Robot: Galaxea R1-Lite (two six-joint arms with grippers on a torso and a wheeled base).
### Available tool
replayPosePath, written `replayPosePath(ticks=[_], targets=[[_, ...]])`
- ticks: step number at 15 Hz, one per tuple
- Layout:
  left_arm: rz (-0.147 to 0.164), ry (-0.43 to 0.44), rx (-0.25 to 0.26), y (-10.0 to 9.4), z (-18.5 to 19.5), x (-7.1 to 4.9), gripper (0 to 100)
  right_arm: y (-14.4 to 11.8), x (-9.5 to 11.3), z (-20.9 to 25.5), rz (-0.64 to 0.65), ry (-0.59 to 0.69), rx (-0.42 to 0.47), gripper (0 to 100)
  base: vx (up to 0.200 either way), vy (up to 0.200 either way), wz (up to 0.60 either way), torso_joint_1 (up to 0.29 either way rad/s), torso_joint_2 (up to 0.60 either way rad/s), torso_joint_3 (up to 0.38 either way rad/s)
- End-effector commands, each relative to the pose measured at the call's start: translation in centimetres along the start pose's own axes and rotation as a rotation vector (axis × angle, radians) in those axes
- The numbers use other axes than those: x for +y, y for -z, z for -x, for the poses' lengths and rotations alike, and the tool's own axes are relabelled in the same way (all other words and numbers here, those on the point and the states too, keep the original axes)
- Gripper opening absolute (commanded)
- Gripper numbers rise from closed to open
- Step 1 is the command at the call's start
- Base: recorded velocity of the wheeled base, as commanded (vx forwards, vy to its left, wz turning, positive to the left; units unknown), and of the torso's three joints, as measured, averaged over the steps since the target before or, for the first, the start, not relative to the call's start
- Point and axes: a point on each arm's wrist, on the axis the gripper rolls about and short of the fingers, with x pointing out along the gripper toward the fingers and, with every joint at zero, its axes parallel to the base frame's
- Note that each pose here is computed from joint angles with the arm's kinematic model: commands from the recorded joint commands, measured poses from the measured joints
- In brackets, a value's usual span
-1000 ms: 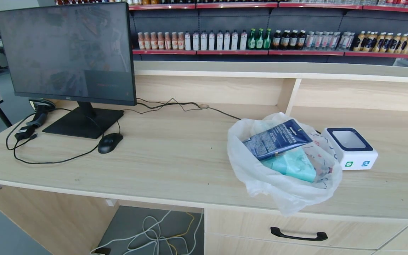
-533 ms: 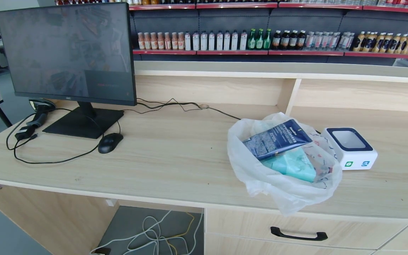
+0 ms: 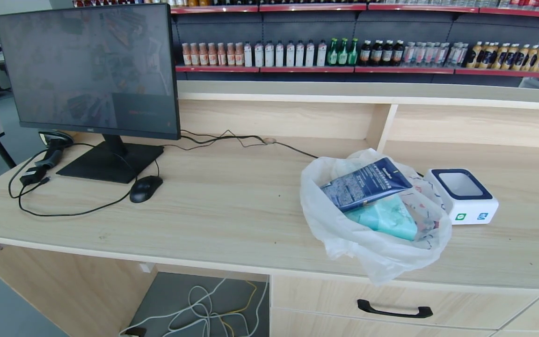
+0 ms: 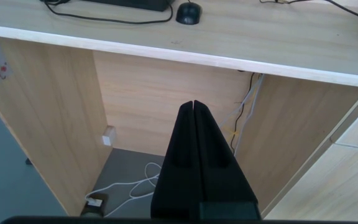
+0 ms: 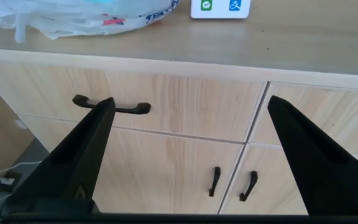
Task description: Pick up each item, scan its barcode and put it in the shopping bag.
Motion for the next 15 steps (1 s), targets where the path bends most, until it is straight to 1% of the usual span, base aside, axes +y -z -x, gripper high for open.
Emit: replayPosePath(ticks=[1, 9, 12, 15], targets=[[0.000, 0.000, 0.000, -0.01, -0.01, 0.00, 0, 0.10, 0.00, 0.05, 0.001, 0.000, -0.005, 100, -0.200, 0.000, 0.00, 0.002, 0.00, 0.002], [0.002, -0.002, 0.002, 0.01, -0.01, 0.00, 0, 0.10, 0.00, 0.05, 0.003, 0.000, -0.005, 100, -0.200, 0.000, 0.00, 0.002, 0.00, 0.002], [0.002, -0.002, 0.000, -0.01, -0.01, 0.00, 0, 0.10, 0.00, 0.05, 0.004, 0.000, -0.005, 100, -0.200, 0.000, -0.60, 0.001, 0.00, 0.004], [0.000, -0.002, 0.000, -0.01, -0.01, 0.00, 0, 0.10, 0.00, 0.05, 0.007, 0.000, -0.005, 100, -0.200, 0.000, 0.00, 0.004, 0.00, 0.007]])
